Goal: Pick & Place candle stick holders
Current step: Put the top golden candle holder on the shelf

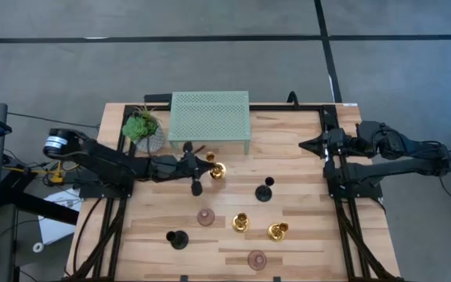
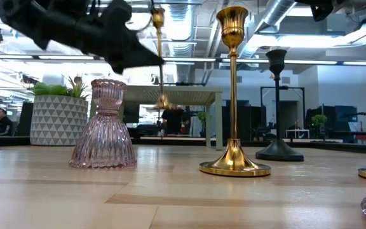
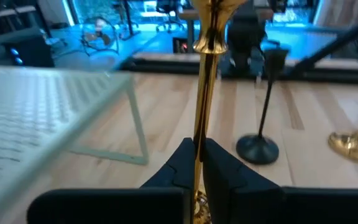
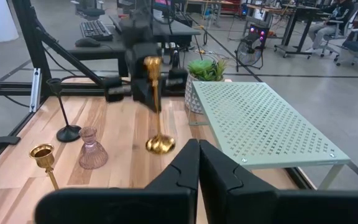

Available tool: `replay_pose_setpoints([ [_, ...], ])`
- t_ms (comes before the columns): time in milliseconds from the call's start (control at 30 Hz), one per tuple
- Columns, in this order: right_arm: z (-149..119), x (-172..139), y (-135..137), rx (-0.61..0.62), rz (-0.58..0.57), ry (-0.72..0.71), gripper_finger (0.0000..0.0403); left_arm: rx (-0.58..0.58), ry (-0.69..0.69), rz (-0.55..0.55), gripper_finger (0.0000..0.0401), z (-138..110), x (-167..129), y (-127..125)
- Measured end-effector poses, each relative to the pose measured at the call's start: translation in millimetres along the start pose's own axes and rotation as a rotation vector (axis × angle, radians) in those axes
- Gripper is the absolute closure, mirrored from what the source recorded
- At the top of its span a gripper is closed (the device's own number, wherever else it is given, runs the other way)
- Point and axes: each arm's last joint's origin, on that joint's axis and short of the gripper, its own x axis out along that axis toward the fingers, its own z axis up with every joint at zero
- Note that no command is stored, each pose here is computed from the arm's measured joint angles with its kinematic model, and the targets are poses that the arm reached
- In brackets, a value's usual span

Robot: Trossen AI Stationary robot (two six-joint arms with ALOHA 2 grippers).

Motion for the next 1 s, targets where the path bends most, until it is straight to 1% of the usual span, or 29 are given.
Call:
replay_pose_setpoints([
  [100,0.0,0.0,0.0,0.0,0.0,0.0,0.0403,-0.017,-0.04,0.026,0.0388,14.5,-12.4,6.0],
  [200,0.0,0.0,0.0,0.0,0.0,0.0,0.0403,-0.032,-0.071,0.076,0.0389,24.0,-21.5,11.2],
  [367,0.0,0.0,0.0,0.0,-0.001,0.0,0.0403,-0.051,-0.11,0.108,0.0386,32.0,-28.3,14.9],
  [600,0.0,0.0,0.0,0.0,0.0,0.0,0.0403,-0.051,-0.115,0.11,0.0388,34.5,-30.7,16.0],
  [700,0.0,0.1,0.0,0.0,0.0,0.0,0.0403,-0.04,-0.094,0.14,0.0389,44.8,-28.5,16.4],
  [800,0.0,0.1,0.0,0.0,0.0,0.0,0.0403,0.005,-0.06,0.164,0.0389,61.5,-26.1,16.6],
  [867,0.0,0.1,0.0,0.0,-0.001,0.0,0.0403,0.038,-0.029,0.207,0.0388,74.1,-25.4,18.2],
  [1000,0.0,0.1,0.0,0.0,0.0,0.0,0.0403,0.116,0.027,0.382,0.0388,93.9,-25.7,28.9],
])
